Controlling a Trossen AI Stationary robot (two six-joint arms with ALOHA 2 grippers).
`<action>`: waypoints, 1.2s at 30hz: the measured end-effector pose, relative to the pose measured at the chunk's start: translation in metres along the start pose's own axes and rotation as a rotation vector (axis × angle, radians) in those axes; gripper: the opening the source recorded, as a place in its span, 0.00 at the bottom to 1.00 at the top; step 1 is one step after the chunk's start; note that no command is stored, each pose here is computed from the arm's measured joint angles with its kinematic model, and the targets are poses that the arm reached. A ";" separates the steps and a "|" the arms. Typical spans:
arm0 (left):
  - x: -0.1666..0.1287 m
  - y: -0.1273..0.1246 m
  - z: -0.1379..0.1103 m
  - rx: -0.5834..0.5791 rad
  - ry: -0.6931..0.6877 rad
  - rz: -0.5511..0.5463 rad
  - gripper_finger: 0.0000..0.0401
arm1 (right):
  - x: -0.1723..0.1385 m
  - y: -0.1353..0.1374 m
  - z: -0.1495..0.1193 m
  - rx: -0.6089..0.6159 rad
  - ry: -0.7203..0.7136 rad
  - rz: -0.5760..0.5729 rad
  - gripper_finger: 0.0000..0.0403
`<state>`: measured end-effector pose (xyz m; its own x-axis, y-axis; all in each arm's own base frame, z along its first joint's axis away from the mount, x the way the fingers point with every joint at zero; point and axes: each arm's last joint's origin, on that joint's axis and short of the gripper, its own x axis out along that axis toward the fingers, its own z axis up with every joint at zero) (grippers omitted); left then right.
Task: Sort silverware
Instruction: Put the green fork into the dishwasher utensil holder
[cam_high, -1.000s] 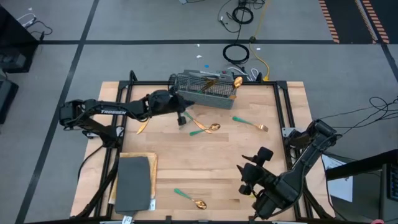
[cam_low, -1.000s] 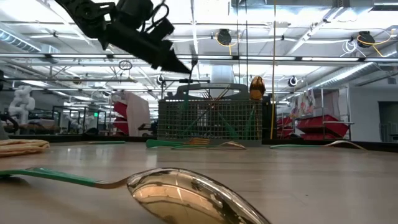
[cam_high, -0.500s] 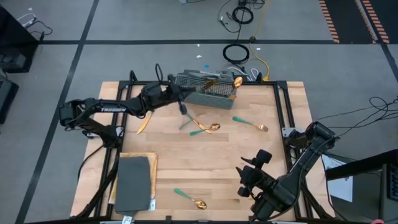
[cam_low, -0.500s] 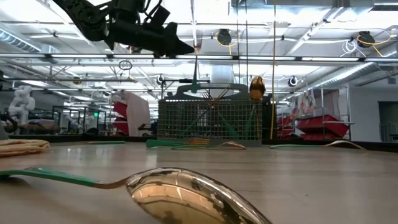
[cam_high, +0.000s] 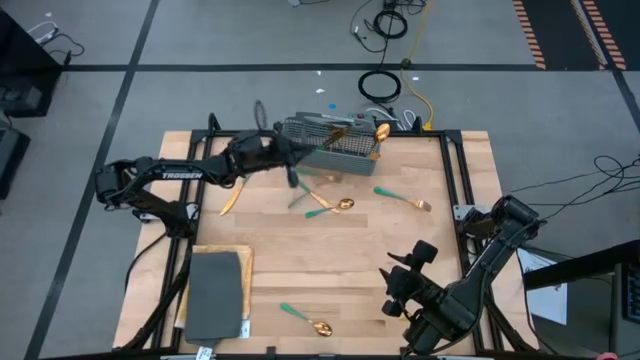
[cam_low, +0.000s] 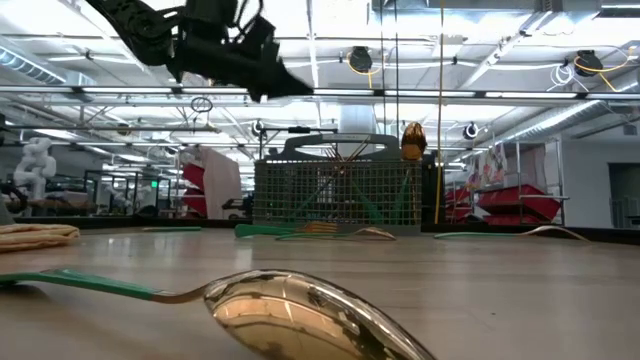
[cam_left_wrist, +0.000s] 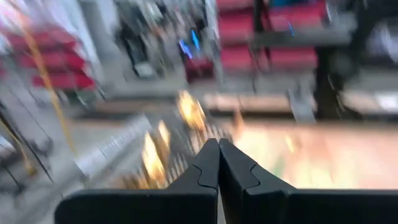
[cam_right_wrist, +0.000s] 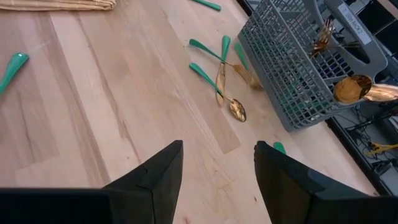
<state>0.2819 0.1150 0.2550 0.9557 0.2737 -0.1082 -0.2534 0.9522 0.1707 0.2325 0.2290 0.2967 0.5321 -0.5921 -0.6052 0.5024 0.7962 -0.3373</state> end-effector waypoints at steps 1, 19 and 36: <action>0.000 -0.002 -0.004 0.024 0.055 -0.020 0.01 | -0.001 0.000 -0.001 -0.003 0.001 0.002 0.46; 0.043 -0.012 -0.055 0.245 0.640 -0.014 0.32 | -0.005 0.002 -0.003 0.001 -0.012 0.021 0.46; 0.064 -0.035 -0.086 0.184 0.779 -0.133 0.32 | -0.005 0.003 -0.003 0.003 -0.005 0.027 0.46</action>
<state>0.3389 0.1108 0.1580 0.5804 0.2402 -0.7781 -0.0512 0.9644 0.2595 0.2294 0.2346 0.2964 0.5490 -0.5710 -0.6104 0.4896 0.8116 -0.3187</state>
